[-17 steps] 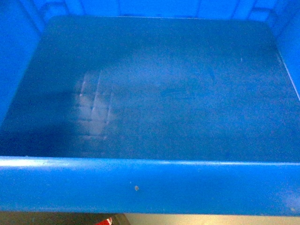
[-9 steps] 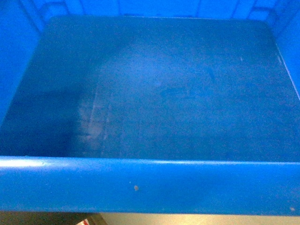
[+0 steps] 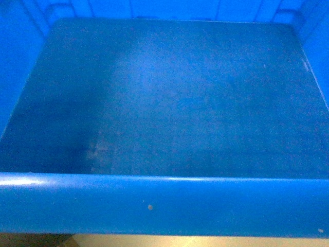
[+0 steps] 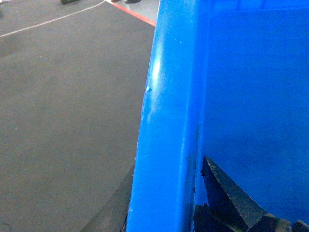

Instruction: Place box next to blue box on left shelf

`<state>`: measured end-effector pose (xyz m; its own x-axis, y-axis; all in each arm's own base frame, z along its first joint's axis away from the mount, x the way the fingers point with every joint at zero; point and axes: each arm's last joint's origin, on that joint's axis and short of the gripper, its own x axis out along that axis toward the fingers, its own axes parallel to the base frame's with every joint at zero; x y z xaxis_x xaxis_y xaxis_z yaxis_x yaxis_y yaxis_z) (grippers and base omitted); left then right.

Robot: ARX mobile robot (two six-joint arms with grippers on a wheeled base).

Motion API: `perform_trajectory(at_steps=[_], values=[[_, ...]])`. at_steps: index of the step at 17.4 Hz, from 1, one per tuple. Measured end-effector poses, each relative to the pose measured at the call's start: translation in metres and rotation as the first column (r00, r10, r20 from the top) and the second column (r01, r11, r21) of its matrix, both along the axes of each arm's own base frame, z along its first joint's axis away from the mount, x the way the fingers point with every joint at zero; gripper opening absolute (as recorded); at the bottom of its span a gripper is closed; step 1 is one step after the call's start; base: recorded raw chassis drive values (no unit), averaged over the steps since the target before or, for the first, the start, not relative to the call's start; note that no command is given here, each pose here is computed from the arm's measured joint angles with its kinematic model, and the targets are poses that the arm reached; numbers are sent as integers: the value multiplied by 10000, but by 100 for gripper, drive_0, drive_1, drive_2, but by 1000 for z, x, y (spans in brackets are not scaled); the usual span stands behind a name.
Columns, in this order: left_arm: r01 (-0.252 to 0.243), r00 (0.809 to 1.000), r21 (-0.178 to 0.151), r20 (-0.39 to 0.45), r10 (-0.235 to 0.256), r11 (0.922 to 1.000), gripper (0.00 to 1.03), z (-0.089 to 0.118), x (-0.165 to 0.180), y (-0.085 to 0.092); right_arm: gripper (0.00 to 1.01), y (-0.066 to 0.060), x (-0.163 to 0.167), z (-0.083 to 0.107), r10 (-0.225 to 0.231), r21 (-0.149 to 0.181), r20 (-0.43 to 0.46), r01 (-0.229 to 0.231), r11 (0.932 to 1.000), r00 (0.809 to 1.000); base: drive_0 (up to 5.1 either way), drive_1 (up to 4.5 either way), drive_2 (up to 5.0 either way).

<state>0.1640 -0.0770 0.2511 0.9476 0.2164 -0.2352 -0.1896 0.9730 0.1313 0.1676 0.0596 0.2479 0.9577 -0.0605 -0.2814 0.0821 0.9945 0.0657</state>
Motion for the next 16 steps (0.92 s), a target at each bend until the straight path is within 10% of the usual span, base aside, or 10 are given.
perform_trajectory(at_steps=[16], values=[[-21, 10000, 7, 4, 21, 10000, 34, 0, 0, 0, 9, 0, 0, 0, 0, 11, 24, 0, 10000, 10000, -162, -162, -162]])
